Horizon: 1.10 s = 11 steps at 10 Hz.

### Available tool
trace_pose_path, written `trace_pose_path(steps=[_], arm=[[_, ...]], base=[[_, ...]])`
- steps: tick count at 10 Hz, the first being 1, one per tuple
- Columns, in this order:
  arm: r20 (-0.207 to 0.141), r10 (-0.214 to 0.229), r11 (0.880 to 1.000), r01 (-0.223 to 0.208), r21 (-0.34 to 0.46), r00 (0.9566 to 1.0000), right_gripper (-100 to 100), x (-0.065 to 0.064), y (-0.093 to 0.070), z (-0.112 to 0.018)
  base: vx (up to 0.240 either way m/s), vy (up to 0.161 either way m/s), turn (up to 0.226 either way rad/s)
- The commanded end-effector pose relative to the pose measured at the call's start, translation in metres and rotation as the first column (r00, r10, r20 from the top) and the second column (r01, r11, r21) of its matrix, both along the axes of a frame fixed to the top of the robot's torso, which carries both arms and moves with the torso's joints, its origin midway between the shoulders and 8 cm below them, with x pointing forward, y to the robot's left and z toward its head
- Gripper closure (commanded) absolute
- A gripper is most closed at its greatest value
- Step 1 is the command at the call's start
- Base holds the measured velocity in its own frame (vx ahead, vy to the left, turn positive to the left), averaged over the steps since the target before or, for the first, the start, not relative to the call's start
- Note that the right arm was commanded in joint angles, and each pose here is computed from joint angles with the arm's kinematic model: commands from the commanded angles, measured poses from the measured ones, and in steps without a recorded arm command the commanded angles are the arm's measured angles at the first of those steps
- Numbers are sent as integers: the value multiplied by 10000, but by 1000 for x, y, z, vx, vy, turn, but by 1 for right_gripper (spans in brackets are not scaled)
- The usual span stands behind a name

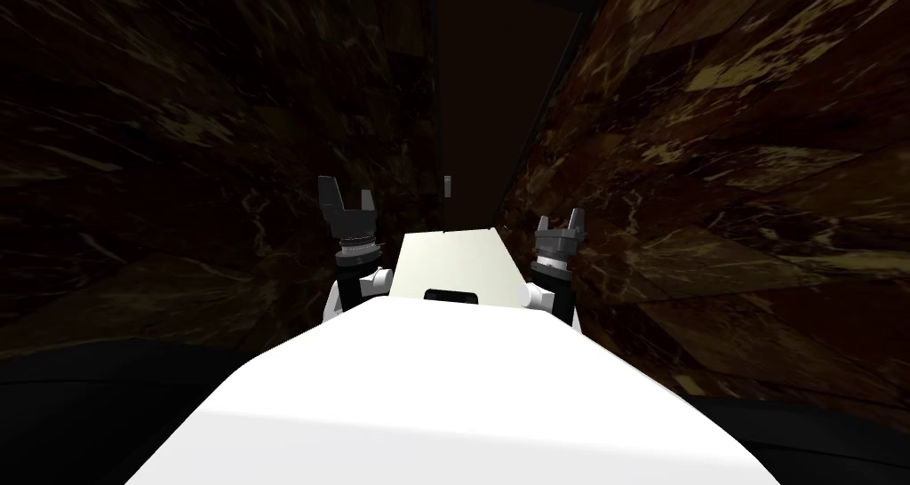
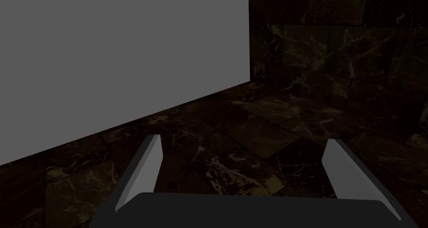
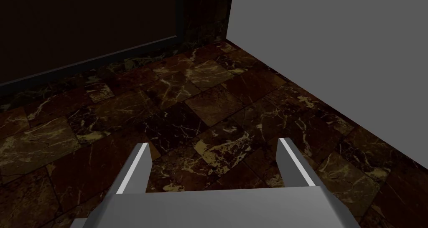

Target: Pull the door open

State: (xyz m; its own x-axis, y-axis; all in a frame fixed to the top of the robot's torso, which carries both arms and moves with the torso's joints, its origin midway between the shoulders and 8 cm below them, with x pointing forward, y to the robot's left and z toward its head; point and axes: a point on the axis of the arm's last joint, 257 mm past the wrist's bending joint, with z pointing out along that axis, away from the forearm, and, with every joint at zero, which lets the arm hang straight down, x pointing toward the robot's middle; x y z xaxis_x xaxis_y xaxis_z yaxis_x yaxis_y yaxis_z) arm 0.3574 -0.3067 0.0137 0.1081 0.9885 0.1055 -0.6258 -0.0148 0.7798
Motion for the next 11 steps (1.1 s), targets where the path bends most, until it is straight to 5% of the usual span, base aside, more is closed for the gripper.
trace_pose_path(steps=[1, 11], arm=[[-154, -133, 9997, 129, -225, 9998, -100, 3, 0, -5], [-1030, -1048, 9822, 868, -1667, 9891, -100, 19, 1, -37]], base=[[88, 61, 35], [99, 29, 36]])
